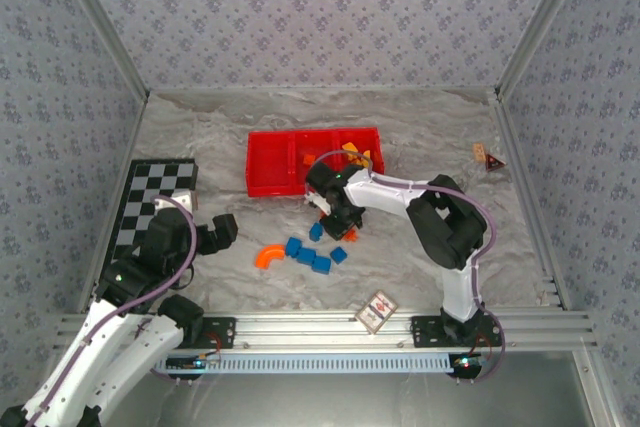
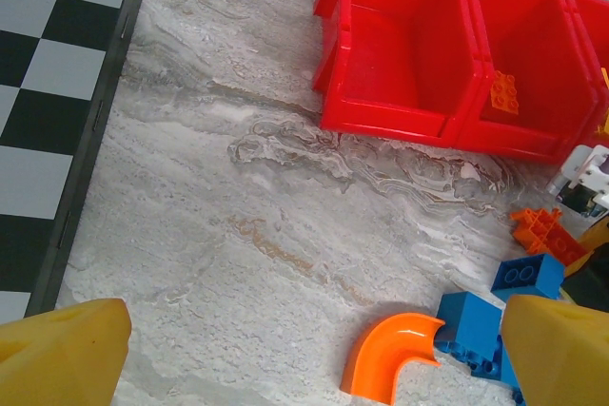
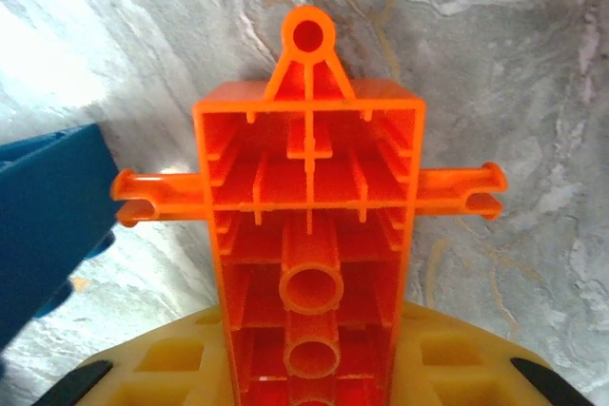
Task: Sort the legos into containers by color
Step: Pick up the lego from the center of the table, then place the lego in the container.
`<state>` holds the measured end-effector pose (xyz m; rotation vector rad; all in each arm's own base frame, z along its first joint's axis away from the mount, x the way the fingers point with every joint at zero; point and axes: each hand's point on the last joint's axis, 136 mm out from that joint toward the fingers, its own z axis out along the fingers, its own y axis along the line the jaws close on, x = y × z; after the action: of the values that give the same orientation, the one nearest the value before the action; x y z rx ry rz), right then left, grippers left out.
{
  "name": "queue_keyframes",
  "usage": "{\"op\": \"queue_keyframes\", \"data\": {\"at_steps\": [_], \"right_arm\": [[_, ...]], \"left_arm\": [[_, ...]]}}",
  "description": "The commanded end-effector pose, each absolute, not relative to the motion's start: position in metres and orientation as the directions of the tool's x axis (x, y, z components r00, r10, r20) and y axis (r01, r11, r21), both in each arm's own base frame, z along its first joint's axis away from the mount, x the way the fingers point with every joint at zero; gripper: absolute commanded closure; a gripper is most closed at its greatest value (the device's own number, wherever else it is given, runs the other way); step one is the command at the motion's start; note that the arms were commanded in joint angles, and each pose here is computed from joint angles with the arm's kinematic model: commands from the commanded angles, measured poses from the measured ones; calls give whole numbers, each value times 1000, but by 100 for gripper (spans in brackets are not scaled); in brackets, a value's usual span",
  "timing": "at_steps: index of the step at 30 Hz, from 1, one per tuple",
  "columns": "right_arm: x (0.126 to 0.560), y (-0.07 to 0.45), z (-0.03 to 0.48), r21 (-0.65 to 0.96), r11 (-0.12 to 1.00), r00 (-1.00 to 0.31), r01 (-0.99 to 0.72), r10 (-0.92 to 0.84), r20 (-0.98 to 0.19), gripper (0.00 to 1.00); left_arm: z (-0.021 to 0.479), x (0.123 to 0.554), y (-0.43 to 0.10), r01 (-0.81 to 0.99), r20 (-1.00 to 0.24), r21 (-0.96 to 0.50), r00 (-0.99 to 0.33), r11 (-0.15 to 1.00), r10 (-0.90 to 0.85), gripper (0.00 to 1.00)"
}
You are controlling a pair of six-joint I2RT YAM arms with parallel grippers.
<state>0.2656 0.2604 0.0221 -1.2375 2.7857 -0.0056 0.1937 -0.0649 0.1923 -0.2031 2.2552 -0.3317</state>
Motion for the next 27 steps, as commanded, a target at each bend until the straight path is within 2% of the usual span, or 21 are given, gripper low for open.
{"op": "queue_keyframes", "data": {"at_steps": [1,8,13,27], "right_arm": [[271,253,50,-61,702,-694,-709,-711,-116,75],[297,273,110,-49,734,-698,-677,-661,-275,80],[330,293,132,-9,787,-729,-617,-576,-369,80],[424,329,109,237,892,-876,-385,-272,-398,70]], "left_arm": [[195,193,-61,-50,-727,-299,-635,953,-261,0],[195,193,-62,-47,-726,-300,-637,953,-260,0],[195,193,-62,-45,-726,-300,-637,953,-258,0],[201,192,-64,-25,-739,-319,-620,947,-265,0]]}}
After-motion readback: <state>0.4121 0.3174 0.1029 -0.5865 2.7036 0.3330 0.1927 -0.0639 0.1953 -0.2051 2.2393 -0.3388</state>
